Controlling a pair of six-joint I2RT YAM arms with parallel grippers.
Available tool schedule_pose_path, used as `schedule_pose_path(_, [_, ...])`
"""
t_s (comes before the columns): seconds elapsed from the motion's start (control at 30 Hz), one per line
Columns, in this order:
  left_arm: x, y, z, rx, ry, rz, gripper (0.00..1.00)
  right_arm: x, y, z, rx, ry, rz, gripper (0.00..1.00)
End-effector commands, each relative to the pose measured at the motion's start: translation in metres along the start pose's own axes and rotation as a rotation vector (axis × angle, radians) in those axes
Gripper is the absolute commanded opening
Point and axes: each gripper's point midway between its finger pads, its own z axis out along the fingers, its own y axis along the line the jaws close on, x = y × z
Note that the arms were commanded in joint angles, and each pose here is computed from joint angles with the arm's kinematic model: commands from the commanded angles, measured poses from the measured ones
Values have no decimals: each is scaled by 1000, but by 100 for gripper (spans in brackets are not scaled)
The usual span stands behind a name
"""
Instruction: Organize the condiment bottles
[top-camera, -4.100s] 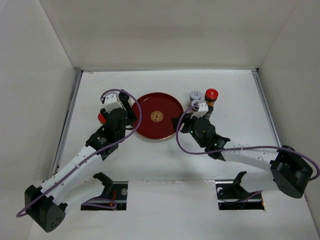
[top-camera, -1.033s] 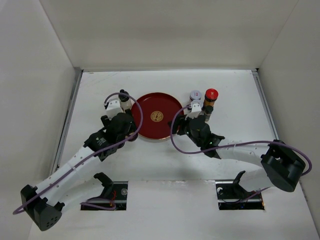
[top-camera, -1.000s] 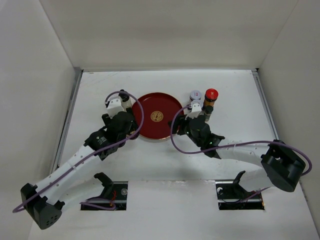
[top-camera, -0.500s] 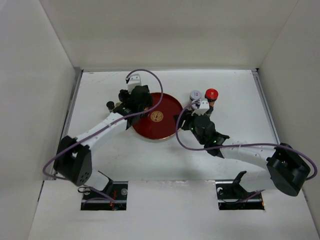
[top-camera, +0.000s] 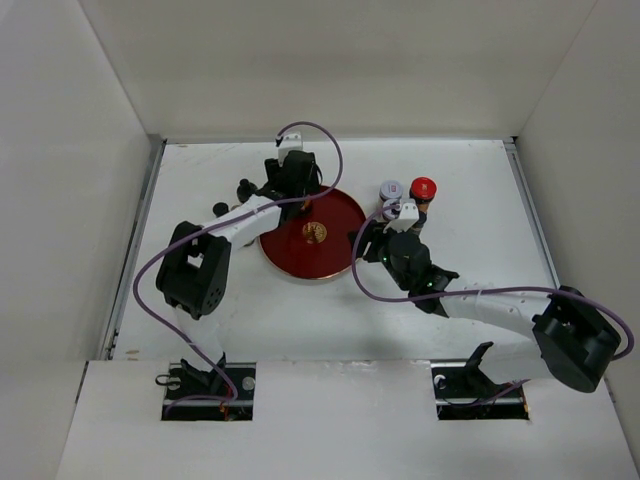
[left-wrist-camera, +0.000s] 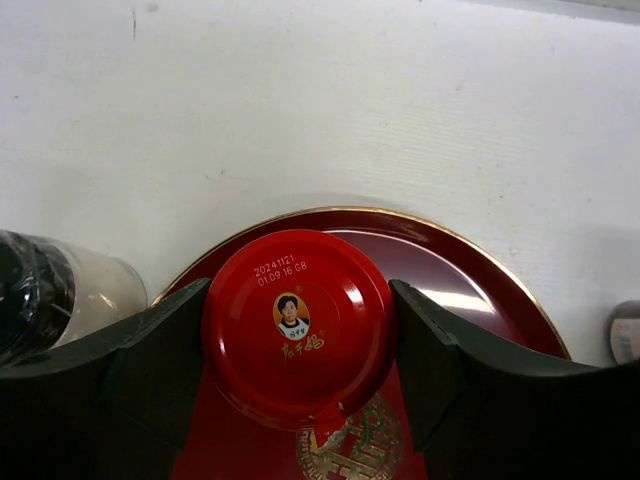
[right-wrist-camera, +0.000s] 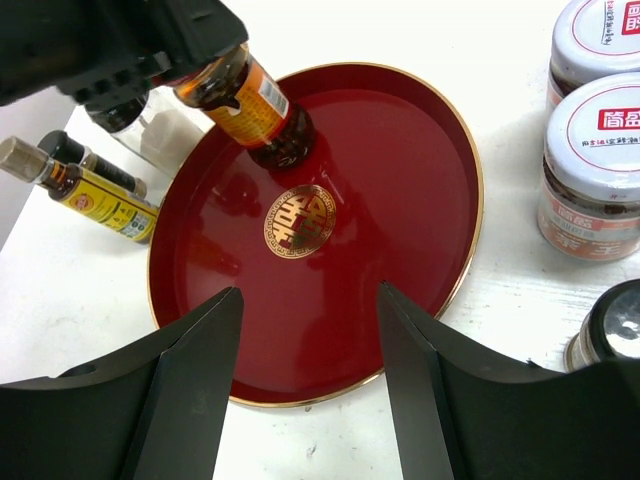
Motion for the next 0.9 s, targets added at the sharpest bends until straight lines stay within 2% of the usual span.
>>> schedule_pose_path(0.0, [-81,-24,-5,74,-210,-101,24,-13,7,2,-20,-40,26,62])
schedule_pose_path(0.1, [-74,-24,3,63,-198,-83,34,-10,7,3,-19,-34,28,63])
schedule_pose_path(0.27, [-75,-22,-4,70,-213,-91,63,-9,6,4,-20,-29,28,63])
schedule_pose_path(0.47, [-107,-19,-46,119,-305,-148,78,-7,6,6,-16,-25,25,64])
schedule_pose_path(0.6, [-129,-18,-80,163,-367,-178,80,-6,7,7,-17,-21,18,64])
schedule_pose_path(0.7, [-133,-4,-106,168,-387,-204,74,-5,5,7,-13,-21,23,64])
schedule_pose_path(0.87, [-106,59,-149,76,-400,-303,64,-7,6,6,-18,-25,26,63])
